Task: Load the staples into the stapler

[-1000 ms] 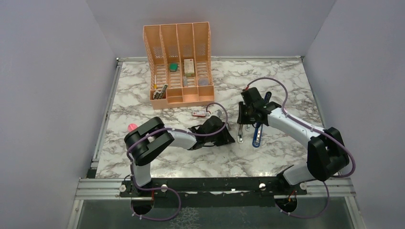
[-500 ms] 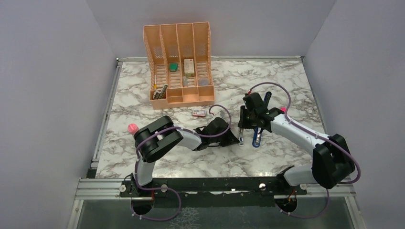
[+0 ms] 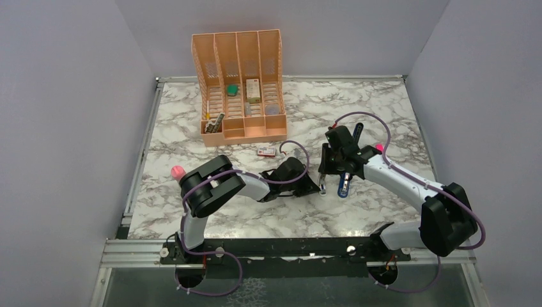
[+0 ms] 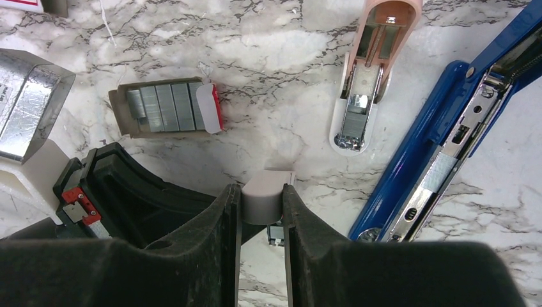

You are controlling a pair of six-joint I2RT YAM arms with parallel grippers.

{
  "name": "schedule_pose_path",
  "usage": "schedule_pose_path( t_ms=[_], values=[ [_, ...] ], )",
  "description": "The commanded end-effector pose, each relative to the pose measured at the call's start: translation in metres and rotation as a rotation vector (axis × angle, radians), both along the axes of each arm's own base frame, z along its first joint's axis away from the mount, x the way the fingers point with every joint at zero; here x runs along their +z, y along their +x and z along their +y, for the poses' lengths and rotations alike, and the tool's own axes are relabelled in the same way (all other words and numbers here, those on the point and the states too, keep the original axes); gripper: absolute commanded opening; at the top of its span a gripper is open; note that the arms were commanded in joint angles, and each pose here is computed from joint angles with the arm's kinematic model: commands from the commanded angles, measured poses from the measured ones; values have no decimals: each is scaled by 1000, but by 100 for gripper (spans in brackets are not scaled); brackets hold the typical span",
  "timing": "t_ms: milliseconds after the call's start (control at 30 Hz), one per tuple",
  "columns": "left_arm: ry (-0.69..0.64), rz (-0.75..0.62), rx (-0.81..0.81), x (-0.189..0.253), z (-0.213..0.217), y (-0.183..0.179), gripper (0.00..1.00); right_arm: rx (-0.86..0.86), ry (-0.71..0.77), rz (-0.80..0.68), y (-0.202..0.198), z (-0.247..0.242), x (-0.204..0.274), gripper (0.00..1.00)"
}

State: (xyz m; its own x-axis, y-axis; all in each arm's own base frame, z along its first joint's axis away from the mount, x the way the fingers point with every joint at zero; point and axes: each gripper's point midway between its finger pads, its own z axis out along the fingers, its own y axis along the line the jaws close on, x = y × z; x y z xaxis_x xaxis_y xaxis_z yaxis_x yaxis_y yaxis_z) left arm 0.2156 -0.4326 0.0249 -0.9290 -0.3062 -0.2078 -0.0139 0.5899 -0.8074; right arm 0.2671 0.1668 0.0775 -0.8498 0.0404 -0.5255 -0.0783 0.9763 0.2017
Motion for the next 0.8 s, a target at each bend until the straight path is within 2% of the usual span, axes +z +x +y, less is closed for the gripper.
schedule_pose_path(
  t_ms=[0,400,767],
  values=[
    [100,61,-1,-38,8,-9,1,11,-26,177,-44,-7,-18,26],
    [97,75,-10,-41,4,-8,1,-9,-60,218,-67,-16,-18,24],
    [91,87,-13,-41,3,-9,1,0,-54,211,-67,-14,-21,24]
  ],
)
